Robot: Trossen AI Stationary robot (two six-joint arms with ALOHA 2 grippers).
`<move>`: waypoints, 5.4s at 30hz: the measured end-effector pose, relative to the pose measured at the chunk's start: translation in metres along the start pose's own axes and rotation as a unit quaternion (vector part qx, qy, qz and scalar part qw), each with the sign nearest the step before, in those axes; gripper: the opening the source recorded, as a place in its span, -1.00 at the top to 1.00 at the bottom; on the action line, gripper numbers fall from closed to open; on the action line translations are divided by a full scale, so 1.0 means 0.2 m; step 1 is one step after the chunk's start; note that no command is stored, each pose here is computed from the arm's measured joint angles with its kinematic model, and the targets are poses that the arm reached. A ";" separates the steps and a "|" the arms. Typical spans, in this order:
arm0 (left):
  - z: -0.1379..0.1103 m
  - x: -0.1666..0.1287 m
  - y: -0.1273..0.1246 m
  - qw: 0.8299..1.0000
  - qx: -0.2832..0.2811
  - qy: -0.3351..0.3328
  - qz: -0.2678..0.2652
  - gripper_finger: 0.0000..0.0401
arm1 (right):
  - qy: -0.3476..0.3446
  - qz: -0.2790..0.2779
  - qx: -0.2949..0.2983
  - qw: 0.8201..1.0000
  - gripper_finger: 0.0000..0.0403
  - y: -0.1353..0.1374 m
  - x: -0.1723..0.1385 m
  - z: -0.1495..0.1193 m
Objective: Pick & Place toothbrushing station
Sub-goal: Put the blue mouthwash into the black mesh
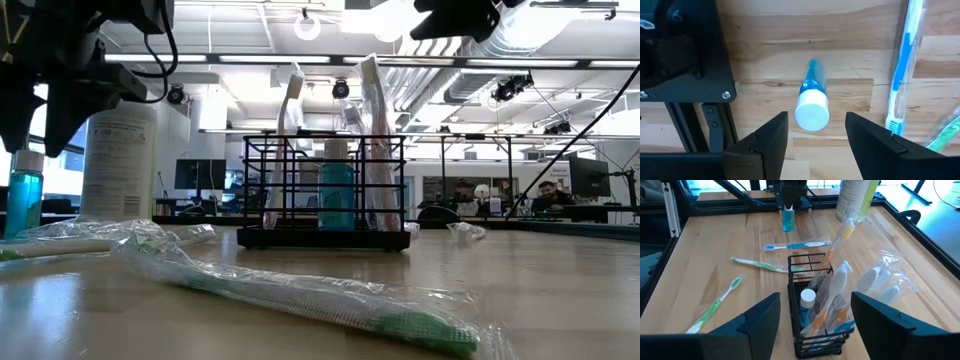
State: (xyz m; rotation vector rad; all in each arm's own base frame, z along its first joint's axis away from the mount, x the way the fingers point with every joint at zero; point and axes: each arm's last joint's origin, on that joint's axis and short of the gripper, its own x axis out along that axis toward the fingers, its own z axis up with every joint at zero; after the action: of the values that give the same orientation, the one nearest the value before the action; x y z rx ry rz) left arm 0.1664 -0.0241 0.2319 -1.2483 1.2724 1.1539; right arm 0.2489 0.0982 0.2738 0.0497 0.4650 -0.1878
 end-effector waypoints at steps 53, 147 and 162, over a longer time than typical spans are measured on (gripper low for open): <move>0.03 0.28 0.04 0.999 0.041 0.001 -0.020 0.04 | 0.002 -0.001 -0.002 1.000 -0.17 0.00 0.00 0.00; -0.06 -0.36 -1.17 0.887 0.441 -0.058 -0.127 0.61 | 0.015 -0.025 0.016 0.999 -0.17 0.11 -0.18 -0.10; -0.04 -0.27 -1.21 0.892 0.438 -0.047 -0.100 0.61 | 0.016 -0.025 0.015 0.999 -0.17 0.11 -0.18 -0.10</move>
State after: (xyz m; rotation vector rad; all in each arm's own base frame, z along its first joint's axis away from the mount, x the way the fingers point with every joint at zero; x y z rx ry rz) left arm 0.4081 -0.0342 0.2867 -0.6033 1.3222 0.3726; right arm 0.2118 0.1280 0.2725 0.0700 0.4953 -0.2434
